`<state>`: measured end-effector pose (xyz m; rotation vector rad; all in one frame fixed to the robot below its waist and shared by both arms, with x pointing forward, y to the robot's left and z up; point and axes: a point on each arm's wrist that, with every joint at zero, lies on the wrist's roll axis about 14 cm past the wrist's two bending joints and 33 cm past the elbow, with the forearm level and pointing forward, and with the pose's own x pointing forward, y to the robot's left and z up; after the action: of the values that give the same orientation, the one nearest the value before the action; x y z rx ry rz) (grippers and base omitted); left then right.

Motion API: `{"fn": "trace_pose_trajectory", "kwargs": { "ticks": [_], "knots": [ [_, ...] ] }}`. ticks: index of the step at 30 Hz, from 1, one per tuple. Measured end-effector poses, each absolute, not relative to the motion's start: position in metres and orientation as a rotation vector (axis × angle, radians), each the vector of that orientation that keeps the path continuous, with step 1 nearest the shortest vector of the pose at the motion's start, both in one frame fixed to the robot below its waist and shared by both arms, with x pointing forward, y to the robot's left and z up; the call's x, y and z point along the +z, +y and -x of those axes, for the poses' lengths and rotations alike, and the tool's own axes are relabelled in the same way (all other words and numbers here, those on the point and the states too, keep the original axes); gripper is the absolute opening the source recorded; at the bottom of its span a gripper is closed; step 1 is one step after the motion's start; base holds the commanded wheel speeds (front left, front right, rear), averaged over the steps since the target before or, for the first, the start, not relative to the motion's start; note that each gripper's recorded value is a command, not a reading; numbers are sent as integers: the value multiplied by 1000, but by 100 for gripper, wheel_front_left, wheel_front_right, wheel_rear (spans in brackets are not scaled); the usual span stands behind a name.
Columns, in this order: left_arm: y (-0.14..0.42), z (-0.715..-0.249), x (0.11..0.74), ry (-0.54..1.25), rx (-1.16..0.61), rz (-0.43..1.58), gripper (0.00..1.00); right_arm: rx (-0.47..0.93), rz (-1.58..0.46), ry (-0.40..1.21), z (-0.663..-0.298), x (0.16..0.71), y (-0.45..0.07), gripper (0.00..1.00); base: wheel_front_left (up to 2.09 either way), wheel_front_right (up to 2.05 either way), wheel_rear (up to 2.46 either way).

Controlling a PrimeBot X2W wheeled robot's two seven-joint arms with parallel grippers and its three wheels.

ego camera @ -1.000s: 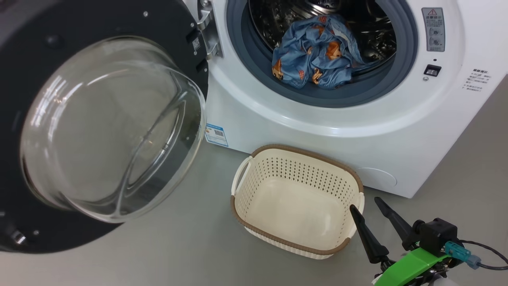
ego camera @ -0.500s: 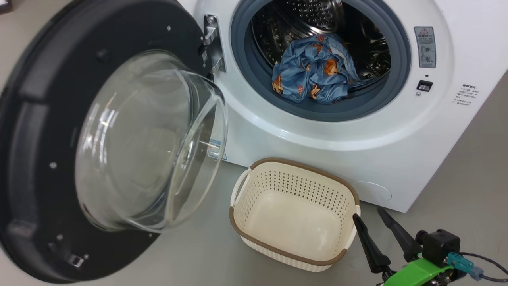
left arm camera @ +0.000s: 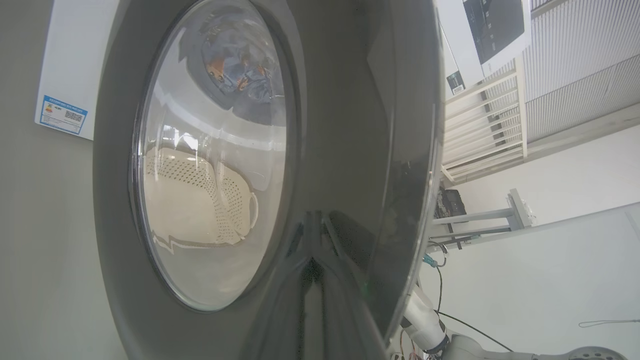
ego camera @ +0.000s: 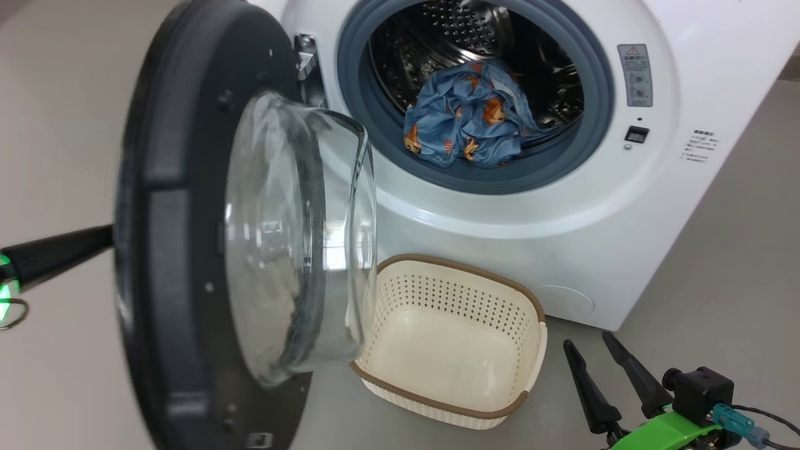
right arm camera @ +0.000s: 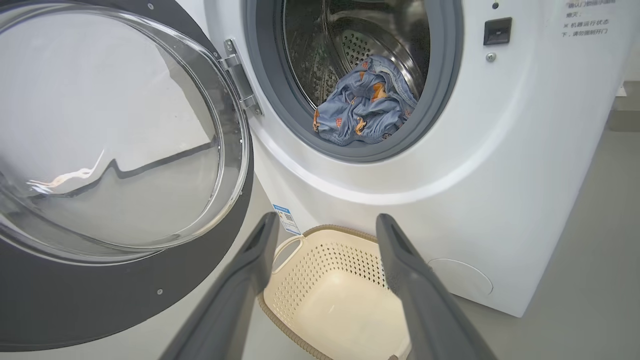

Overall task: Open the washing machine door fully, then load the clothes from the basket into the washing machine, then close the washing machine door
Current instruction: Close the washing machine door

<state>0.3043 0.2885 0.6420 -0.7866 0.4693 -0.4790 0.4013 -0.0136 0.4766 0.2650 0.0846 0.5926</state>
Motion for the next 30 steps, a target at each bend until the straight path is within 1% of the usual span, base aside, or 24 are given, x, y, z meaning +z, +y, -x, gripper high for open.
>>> {"fn": "trace_pose_trajectory", "kwargs": {
  "ticks": [7, 16, 30],
  "knots": [
    [242, -316, 653, 479, -649, 742, 0, 531, -278, 71, -402, 479, -32, 100, 0, 0, 0],
    [193, -339, 657, 485, -798, 732, 0, 430, -288, 50, -401, 481, -66, 100, 0, 0, 0],
    [134, -385, 657, 494, -915, 706, 0, 273, -294, 38, -388, 478, -117, 100, 0, 0, 0]
  ]
}}
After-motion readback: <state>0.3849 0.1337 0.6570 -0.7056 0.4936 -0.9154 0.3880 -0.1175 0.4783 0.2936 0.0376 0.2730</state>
